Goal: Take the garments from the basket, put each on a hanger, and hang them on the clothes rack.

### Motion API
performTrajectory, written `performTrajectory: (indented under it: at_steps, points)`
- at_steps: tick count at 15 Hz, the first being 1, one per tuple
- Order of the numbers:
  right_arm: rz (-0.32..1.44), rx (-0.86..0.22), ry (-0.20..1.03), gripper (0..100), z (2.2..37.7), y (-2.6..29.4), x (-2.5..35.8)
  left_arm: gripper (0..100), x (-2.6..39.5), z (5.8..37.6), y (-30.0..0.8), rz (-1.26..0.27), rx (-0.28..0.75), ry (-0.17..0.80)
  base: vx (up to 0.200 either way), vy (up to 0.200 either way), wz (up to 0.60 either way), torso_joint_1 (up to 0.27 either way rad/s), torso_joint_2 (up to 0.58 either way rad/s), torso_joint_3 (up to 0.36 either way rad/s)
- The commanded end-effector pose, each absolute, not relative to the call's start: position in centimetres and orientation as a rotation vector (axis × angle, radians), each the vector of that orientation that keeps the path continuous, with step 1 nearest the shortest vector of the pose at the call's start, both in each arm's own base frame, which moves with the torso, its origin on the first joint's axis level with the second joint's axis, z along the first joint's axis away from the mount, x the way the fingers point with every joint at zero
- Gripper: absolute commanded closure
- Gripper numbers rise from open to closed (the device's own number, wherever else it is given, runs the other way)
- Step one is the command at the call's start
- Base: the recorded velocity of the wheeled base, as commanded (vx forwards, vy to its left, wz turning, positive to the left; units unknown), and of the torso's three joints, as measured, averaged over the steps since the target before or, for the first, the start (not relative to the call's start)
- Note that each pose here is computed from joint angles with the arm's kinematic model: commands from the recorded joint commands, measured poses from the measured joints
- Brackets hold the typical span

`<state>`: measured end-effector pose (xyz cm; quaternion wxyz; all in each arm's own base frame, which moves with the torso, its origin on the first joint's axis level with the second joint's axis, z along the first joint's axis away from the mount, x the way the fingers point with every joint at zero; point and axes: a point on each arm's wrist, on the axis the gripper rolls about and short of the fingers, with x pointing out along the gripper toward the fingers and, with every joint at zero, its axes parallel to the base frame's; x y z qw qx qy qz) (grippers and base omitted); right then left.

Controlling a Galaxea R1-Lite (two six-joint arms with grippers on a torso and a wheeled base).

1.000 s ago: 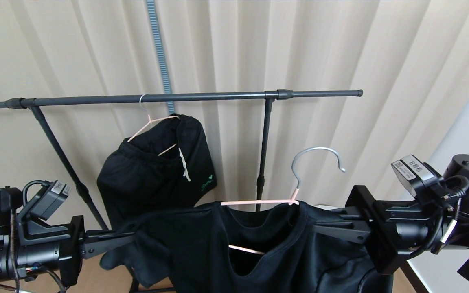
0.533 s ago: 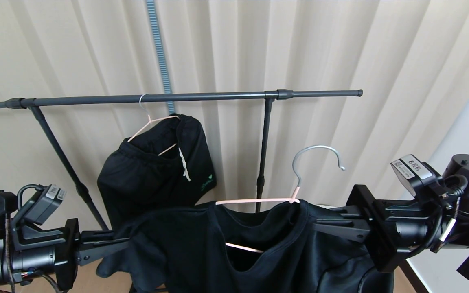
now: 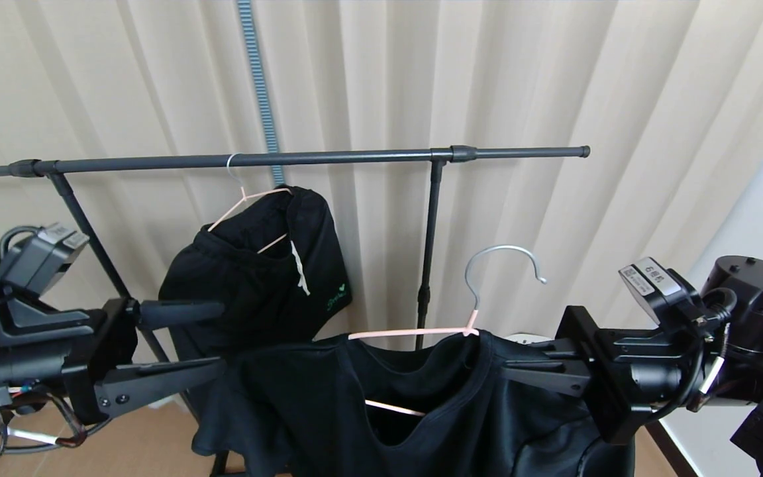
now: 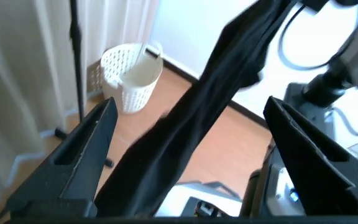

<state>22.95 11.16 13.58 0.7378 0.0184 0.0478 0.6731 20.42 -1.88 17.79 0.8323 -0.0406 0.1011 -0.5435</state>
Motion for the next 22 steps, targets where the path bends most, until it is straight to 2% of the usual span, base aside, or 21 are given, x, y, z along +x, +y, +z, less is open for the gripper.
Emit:
performTrajectory:
  at_steps: [1, 3, 5, 9, 12, 16, 19, 22]
  points:
    - [1.483, 0.051, 0.134, 100, 12.8, 11.4, 23.3, 0, 20.5, 20.9, -3.5, -1.228, -0.03, 0.13, 0.0, 0.0, 0.0, 0.0, 0.0, 0.0]
    - [1.496, 0.054, 0.144, 100, 12.6, 11.8, 23.2, 0, 20.8, 22.3, -5.2, -1.298, -0.044, 0.172, 0.0, 0.0, 0.0, 0.0, 0.0, 0.0]
    - [1.51, 0.052, 0.145, 100, 12.6, 12.1, 23.0, 0, 21.3, 22.2, -6.6, -1.329, -0.034, 0.199, 0.0, 0.0, 0.0, 0.0, 0.0, 0.0]
    - [1.528, 0.05, 0.144, 100, 12.6, 12.5, 22.7, 0, 23.3, 20.2, -9.0, -1.379, 0.0, 0.246, 0.0, 0.0, 0.0, 0.0, 0.0, 0.0]
    - [1.528, 0.051, 0.147, 100, 12.5, 12.5, 22.8, 0, 23.3, 19.7, -10.0, -1.392, 0.039, 0.244, 0.0, 0.0, 0.0, 0.0, 0.0, 0.0]
    - [1.536, 0.05, 0.148, 100, 12.5, 12.7, 22.7, 0, 22.8, 19.0, -11.6, -1.41, 0.146, 0.276, 0.0, 0.0, 0.0, 0.0, 0.0, 0.0]
    - [1.536, 0.049, 0.145, 100, 12.6, 12.7, 22.6, 0, 22.1, 18.8, -12.7, -1.342, 0.28, 0.298, 0.0, 0.0, 0.0, 0.0, 0.0, 0.0]
    - [1.536, 0.047, 0.14, 100, 12.7, 12.6, 22.5, 0, 22.0, 18.7, -12.9, -1.349, 0.296, 0.292, 0.0, 0.0, 0.0, 0.0, 0.0, 0.0]
